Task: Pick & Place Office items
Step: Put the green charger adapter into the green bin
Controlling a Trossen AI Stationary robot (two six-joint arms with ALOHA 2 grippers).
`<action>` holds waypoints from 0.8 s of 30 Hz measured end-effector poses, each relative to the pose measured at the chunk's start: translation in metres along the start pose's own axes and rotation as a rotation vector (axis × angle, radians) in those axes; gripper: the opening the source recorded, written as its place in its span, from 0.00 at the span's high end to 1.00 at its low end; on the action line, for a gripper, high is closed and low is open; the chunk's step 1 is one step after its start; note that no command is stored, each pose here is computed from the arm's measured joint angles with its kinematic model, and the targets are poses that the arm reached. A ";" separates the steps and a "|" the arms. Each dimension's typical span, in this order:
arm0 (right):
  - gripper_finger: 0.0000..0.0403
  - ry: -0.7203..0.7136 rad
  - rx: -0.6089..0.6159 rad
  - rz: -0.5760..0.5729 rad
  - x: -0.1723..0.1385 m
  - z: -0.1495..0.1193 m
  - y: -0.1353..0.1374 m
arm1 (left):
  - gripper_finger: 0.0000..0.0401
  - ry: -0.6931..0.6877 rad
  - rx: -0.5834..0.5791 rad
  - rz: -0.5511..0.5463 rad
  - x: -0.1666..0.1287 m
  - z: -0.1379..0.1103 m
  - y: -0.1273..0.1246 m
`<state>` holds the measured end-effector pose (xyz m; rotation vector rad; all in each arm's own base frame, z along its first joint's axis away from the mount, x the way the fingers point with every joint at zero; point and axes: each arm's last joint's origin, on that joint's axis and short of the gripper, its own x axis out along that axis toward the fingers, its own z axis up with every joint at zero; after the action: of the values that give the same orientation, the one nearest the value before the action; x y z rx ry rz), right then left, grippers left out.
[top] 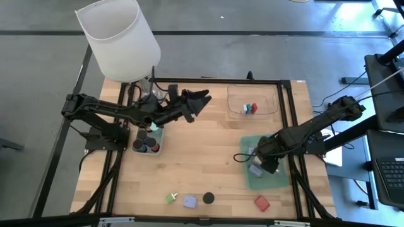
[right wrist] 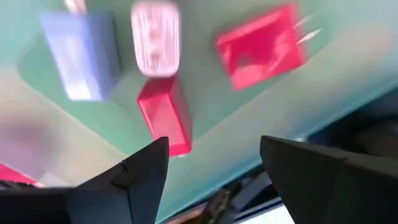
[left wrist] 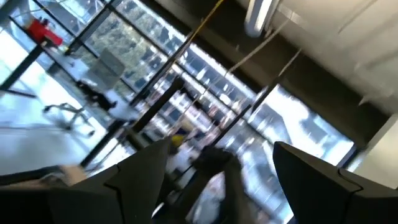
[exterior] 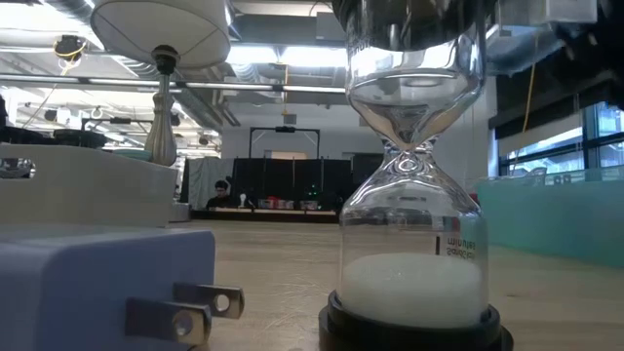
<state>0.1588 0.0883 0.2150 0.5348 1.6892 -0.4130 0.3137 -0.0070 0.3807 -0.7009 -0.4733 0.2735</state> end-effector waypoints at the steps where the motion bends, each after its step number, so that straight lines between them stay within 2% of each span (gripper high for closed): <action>1: 0.37 -0.032 -0.009 -0.017 -0.010 0.000 0.001 | 0.28 0.027 0.023 0.008 0.000 -0.002 0.001; 5: 0.38 -0.173 -0.061 -0.051 -0.050 -0.001 0.006 | 0.28 0.158 0.071 0.039 -0.001 -0.013 0.008; 9: 0.39 -0.328 -0.138 -0.024 -0.088 -0.001 0.011 | 0.28 0.269 0.076 0.052 -0.003 -0.022 0.013; 16: 0.39 -0.584 -0.290 -0.015 -0.137 -0.003 0.015 | 0.28 0.493 0.104 -0.097 -0.015 -0.040 0.002; 20: 0.39 -0.671 -0.343 -0.046 -0.151 -0.004 0.014 | 0.28 0.646 0.026 -0.165 -0.030 -0.056 -0.013; 24: 0.39 -0.684 -0.393 -0.066 -0.153 -0.004 0.014 | 0.28 0.820 -0.088 -0.174 -0.052 -0.075 -0.029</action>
<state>0.1841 0.0836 0.3662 0.0286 1.0818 -0.2570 0.3093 -0.0897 0.3337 -0.7860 0.2394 -0.2070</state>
